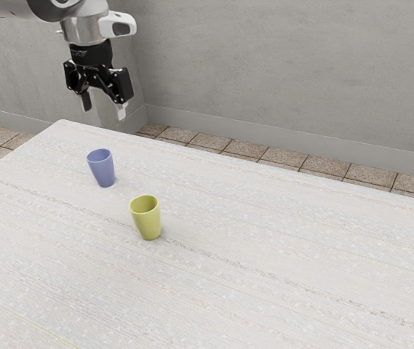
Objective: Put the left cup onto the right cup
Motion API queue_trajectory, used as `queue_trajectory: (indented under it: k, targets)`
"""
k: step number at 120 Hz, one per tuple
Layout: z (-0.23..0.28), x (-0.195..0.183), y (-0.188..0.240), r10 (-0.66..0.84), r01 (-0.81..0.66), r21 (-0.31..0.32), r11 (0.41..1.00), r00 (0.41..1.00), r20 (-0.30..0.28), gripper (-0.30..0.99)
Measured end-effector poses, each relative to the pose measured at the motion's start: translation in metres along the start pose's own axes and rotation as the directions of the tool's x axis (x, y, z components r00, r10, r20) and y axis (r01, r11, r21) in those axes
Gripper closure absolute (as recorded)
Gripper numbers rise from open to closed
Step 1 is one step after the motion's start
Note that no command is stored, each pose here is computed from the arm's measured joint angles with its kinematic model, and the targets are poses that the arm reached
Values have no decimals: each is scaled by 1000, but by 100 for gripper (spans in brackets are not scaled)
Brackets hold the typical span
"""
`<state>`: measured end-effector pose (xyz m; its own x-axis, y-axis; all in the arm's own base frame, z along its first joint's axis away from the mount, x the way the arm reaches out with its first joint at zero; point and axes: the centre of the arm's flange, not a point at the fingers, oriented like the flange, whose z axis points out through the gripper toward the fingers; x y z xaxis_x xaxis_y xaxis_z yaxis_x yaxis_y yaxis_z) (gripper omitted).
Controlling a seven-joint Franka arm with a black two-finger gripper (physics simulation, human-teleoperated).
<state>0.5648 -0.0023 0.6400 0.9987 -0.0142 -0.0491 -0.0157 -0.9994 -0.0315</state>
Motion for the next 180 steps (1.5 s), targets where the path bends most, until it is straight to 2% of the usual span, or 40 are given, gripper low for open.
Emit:
queue_trajectory:
  k: [57, 88, 180]
  targets:
    - [5, 3, -6, 10, -10, 7, 1000, 1000, -3, 0]
    - [35, 21, -45, -31, 31, 17, 999, 999, 24, 0]
    - [131, 73, -82, -32, 30, 42, 999, 998, 60, 0]
